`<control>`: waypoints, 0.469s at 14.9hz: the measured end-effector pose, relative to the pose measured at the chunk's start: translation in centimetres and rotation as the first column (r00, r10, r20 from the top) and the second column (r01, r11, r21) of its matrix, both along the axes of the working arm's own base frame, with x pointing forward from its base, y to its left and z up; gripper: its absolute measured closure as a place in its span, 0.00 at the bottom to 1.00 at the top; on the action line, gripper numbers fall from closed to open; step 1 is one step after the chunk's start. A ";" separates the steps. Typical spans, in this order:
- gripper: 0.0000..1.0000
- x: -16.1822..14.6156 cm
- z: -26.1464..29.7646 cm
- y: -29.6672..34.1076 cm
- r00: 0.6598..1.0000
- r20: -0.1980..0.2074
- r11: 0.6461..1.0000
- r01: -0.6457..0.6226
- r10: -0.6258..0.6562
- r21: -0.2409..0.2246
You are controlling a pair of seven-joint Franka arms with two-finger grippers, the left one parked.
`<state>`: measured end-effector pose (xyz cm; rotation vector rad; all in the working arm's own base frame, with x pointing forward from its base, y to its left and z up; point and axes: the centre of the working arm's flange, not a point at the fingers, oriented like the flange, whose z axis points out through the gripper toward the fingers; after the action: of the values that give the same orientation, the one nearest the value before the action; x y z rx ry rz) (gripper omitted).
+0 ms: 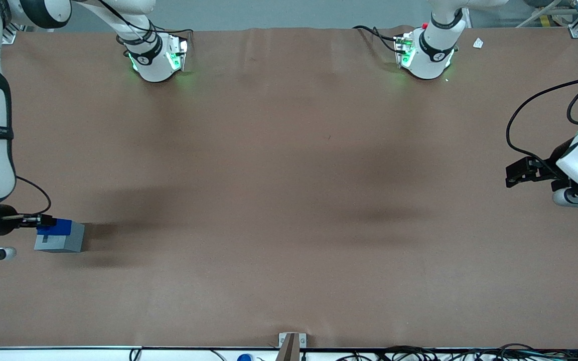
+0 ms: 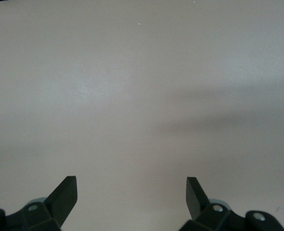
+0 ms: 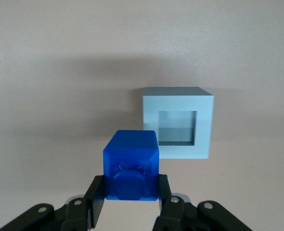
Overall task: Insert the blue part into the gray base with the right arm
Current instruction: 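Lift the blue block and carry it over the gray base's hole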
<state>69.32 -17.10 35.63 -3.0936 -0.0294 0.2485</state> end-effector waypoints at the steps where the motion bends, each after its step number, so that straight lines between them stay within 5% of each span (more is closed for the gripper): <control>1: 0.51 -0.1 0.0 -0.6 1.000 0.000 1.000 0.003 -0.003 0.001; 7: 0.51 -0.1 -0.1 -1.2 1.000 0.015 1.000 -0.010 0.010 0.000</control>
<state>69.22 -18.35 35.55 -3.0960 -0.0447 0.2251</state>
